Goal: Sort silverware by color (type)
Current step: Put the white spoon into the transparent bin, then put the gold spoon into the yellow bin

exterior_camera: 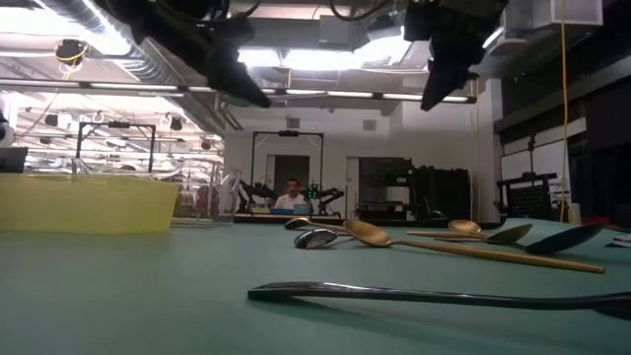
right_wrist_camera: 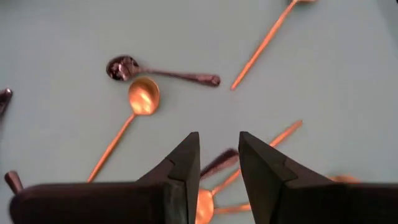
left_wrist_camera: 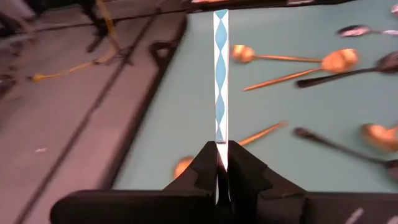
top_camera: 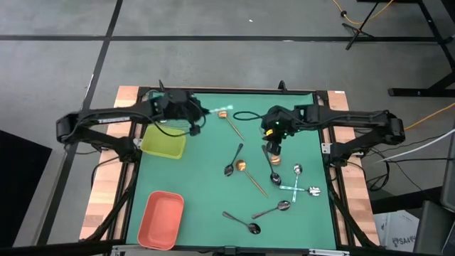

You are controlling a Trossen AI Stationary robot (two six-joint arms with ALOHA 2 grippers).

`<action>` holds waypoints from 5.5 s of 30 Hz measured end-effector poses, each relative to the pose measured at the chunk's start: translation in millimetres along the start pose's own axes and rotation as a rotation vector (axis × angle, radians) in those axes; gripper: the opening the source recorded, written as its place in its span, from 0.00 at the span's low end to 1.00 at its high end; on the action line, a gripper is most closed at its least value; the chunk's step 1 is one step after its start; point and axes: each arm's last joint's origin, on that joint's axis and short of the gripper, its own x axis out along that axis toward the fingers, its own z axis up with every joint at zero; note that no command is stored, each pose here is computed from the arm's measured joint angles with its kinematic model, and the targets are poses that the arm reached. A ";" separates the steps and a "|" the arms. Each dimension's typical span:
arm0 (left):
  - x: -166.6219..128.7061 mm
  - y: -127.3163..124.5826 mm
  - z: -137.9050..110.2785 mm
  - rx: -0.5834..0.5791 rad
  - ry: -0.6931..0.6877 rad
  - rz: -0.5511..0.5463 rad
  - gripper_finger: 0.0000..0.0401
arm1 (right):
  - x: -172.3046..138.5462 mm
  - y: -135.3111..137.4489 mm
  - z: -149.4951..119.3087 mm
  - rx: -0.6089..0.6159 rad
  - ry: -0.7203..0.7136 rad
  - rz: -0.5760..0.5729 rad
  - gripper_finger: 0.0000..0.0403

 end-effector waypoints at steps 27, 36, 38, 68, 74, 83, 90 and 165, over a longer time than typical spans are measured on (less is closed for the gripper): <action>-78.0 72.9 -57.0 -0.035 0.409 0.272 0.04 | 6.7 0.5 3.5 0.000 -0.074 0.011 0.25; -84.5 78.2 -69.4 -0.068 0.473 0.213 0.04 | 6.7 0.5 3.5 0.000 -0.074 0.011 0.25; -84.8 79.1 -70.2 -0.077 0.464 0.203 0.04 | 6.8 0.6 3.5 0.000 -0.074 0.012 0.25; -52.5 56.9 -144.6 0.091 0.523 0.119 0.04 | 6.8 0.6 3.5 0.000 -0.074 0.012 0.25; -49.4 54.0 -152.1 0.102 0.516 0.123 0.04 | 6.8 0.6 3.5 0.000 -0.074 0.012 0.25; -38.2 53.5 -163.3 0.114 0.553 0.086 0.04 | 6.7 0.6 3.6 0.000 -0.074 0.012 0.25; -25.8 55.6 -171.4 0.098 0.588 0.052 0.04 | 6.9 0.6 3.6 0.000 -0.074 0.012 0.25; -53.6 60.3 -138.7 0.110 0.410 0.227 0.12 | 6.8 0.6 3.6 0.000 -0.073 0.012 0.25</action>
